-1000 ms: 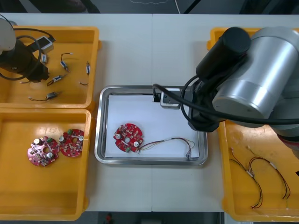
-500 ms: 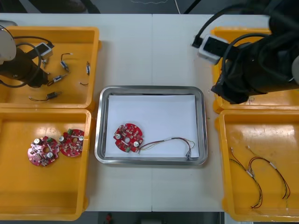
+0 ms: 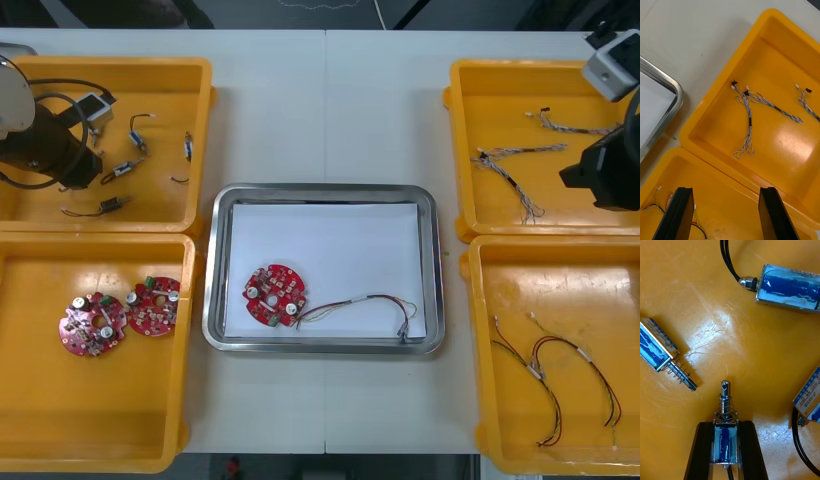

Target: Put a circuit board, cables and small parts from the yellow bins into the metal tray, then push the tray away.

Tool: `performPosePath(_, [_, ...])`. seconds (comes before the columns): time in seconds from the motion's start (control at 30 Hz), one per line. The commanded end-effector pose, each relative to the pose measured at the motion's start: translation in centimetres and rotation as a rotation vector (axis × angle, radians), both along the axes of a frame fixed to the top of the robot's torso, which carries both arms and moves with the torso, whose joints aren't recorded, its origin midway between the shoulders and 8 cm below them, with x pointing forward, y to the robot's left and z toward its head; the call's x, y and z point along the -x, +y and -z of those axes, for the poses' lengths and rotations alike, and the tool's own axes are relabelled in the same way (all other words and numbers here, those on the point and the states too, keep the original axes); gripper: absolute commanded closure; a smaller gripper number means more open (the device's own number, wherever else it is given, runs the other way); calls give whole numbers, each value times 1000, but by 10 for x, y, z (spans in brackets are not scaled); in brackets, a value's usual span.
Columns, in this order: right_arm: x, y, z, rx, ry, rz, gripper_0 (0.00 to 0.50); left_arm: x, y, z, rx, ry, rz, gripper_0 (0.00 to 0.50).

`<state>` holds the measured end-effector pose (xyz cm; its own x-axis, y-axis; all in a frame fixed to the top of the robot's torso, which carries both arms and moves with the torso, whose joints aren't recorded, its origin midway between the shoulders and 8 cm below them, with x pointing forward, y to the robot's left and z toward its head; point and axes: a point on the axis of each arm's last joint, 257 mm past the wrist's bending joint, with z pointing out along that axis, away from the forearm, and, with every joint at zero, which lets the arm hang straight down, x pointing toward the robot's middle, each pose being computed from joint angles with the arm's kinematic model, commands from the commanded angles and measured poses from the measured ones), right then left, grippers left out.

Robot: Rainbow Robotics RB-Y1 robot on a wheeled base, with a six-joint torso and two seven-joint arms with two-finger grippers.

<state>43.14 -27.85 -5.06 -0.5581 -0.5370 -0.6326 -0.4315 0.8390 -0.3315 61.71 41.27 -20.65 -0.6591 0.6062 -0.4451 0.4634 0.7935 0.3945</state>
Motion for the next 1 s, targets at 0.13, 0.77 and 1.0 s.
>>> performPosePath(0.13, [3, -51, -12, -1, -37, 151, 0, 6, 15, -5, -12, 0, 14, 500])
performPosePath(0.77, [-41, -120, -9, -111, 71, 393, 0, 47, 32, -89, 75, 41, -96, 500])
performPosePath(1.0, [-74, -123, -16, -160, 129, 463, 0, 70, 4, -107, 86, 59, -170, 500])
